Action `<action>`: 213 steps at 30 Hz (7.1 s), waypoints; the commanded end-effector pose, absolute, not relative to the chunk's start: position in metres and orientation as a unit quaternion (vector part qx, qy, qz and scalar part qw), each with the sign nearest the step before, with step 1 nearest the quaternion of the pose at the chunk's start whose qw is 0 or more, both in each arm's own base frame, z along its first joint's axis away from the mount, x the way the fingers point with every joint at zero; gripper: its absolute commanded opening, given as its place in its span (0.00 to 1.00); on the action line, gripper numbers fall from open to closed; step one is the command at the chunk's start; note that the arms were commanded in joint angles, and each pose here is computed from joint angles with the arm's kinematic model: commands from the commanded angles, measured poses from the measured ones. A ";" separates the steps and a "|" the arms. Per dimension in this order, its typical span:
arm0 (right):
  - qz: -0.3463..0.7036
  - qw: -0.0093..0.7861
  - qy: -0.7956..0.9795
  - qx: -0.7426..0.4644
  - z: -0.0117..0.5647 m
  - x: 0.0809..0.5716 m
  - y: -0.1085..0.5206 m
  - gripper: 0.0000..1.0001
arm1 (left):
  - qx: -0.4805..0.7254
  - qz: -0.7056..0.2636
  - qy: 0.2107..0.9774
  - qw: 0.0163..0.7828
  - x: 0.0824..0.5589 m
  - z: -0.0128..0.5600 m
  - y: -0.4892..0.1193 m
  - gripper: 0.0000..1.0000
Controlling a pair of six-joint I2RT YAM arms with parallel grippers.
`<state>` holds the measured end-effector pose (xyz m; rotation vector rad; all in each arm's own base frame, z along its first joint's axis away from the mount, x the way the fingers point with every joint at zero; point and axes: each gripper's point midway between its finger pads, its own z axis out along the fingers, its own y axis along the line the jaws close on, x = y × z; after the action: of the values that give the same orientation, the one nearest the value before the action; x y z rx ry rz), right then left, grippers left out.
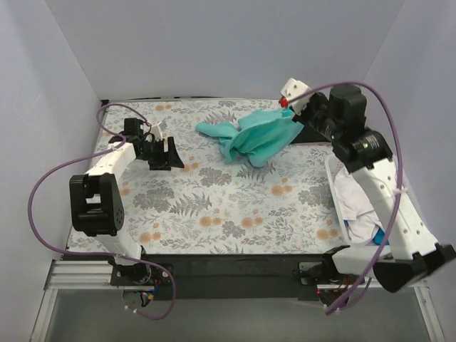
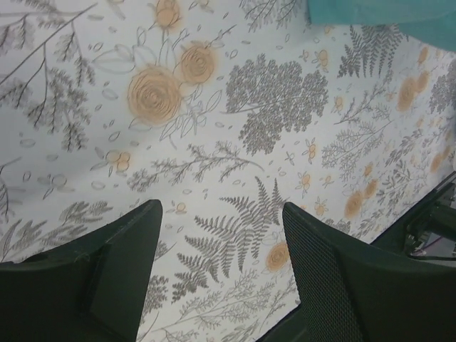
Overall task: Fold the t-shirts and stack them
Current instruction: Flatten the tshirt out
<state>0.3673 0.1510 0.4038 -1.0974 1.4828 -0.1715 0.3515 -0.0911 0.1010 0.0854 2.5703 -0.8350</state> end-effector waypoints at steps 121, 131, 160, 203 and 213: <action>0.056 0.720 0.649 -0.239 0.476 0.304 0.107 0.01 | 0.241 -0.169 0.808 0.511 0.348 0.326 0.000 0.00; 0.043 0.832 0.521 -0.187 0.592 0.230 0.077 0.01 | 0.163 -0.024 0.692 0.703 0.292 0.472 0.013 0.00; -0.078 0.908 0.404 -0.074 0.700 0.433 0.089 0.01 | 0.107 -0.069 0.567 0.814 0.498 0.595 0.082 0.00; 0.147 0.364 0.765 -0.511 0.147 0.279 0.174 0.82 | 0.274 -0.193 0.860 0.384 0.274 0.115 0.021 0.50; 0.144 0.232 0.824 -0.496 0.066 0.290 0.169 0.48 | 0.246 -0.170 0.910 0.287 0.285 0.069 -0.008 0.45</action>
<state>0.2883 0.1700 0.0649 -1.3781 2.2270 0.4004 0.2817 -0.0063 0.0780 0.7341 2.3574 -0.5209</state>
